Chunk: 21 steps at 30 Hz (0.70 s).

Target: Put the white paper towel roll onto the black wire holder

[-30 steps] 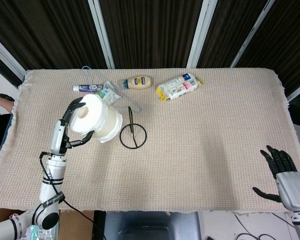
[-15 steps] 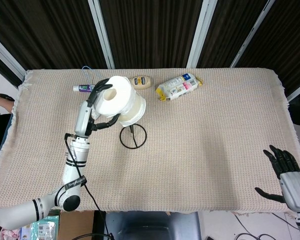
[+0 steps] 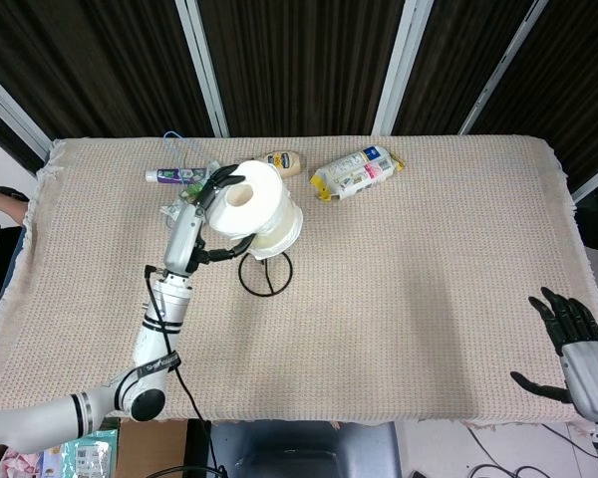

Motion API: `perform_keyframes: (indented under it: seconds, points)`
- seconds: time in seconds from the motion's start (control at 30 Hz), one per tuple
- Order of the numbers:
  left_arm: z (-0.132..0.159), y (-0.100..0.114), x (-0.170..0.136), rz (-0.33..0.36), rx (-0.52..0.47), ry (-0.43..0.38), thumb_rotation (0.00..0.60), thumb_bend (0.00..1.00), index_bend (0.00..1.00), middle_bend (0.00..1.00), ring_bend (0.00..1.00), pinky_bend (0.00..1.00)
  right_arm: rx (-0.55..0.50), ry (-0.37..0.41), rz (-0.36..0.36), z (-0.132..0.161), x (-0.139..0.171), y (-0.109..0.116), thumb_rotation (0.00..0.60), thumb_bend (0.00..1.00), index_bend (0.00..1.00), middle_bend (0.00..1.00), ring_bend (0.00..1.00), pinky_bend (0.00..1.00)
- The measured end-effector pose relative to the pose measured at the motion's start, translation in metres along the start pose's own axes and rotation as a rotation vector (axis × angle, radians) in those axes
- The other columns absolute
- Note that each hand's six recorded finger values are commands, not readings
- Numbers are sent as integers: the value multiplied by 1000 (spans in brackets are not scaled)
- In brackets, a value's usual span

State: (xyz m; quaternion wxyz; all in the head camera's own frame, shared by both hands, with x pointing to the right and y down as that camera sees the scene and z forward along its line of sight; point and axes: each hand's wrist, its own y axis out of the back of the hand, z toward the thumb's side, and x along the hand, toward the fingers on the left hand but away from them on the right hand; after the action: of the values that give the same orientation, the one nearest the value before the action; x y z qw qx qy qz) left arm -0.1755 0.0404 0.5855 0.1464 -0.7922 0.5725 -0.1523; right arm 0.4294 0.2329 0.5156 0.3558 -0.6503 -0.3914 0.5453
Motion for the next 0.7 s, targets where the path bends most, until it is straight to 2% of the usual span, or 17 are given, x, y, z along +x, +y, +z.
perform_keyframes:
  seconds: [0.03,0.1,0.23,0.27,0.37,0.47,0.7]
  points:
    - [-1,0,0,-1,4,2,600,465,416,535,583,858,0,1,1,0,0,0,600,119,0,0,0,0]
    - [-2,-1,0,-5,15,10,600,444,353,472,463,715,1,2,4,0,0,-1,600,118,0,0,0,0]
    - [-5,-2,-3,-23,68,13,600,413,113,241,186,238,0,0,7,0,0,-1,600,118,0,0,0,0]
    - [-5,-3,-3,-33,77,12,600,412,64,192,129,157,-1,-2,6,0,0,-1,600,118,0,0,0,0]
    - [-4,-4,-3,-51,91,6,600,406,1,98,28,91,-1,-3,3,0,0,0,600,118,0,0,0,0]
    - [-4,-6,-4,-61,93,10,600,389,0,26,0,61,-2,-3,2,0,0,0,600,118,0,0,0,0]
    - [-5,-8,-5,-71,99,31,600,371,0,0,0,34,-5,-4,0,-1,1,2,600,119,0,0,0,0]
